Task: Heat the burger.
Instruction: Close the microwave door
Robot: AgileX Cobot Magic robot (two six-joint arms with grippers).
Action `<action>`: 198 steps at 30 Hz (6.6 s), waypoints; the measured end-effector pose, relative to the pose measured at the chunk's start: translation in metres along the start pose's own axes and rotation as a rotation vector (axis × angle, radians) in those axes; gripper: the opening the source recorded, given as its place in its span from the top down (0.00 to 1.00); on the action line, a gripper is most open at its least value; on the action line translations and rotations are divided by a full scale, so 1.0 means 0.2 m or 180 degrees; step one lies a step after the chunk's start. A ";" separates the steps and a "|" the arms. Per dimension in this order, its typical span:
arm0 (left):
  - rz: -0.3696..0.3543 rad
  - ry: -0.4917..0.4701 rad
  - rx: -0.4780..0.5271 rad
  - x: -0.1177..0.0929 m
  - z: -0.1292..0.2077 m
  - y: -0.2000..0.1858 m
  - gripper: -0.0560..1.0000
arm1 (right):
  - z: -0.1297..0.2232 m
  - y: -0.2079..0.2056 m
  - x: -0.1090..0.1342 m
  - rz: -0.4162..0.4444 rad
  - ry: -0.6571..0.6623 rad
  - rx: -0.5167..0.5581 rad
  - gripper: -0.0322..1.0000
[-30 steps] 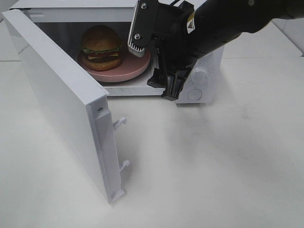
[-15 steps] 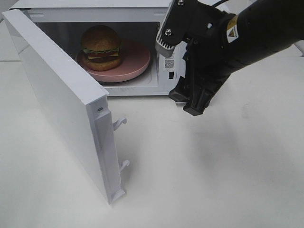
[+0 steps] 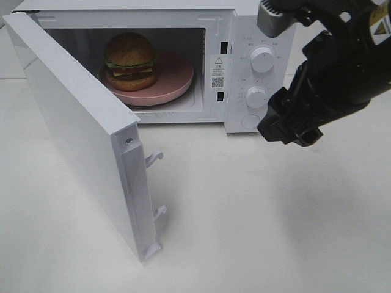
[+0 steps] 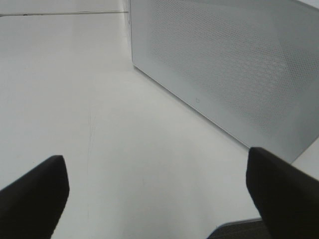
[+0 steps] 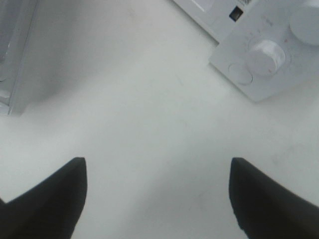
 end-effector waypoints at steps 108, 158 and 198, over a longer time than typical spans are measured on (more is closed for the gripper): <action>-0.0003 -0.0006 0.0031 0.00 0.00 0.01 0.11 | 1.00 -0.65 0.07 0.1282 0.1908 -0.1280 0.23; -0.0429 -0.0137 -0.0660 0.21 -0.34 0.62 0.95 | 1.00 -0.65 0.07 0.1282 0.1908 -0.1280 0.23; 0.0961 0.0402 -0.0624 -0.25 -0.16 1.21 0.95 | 1.00 -0.65 0.07 0.1283 0.1907 -0.1283 0.24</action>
Point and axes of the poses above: a point on each arm's last joint axis where the gripper is mounted, y pointing out along that axis toward the gripper, x along the wrist's bending axis when the last joint is at zero, z = x × y, the point moved 7 cm from there along y, pointing out along that axis toward the gripper, and after that the axes turned 7 degrees about -y, right-handed, at the moved point
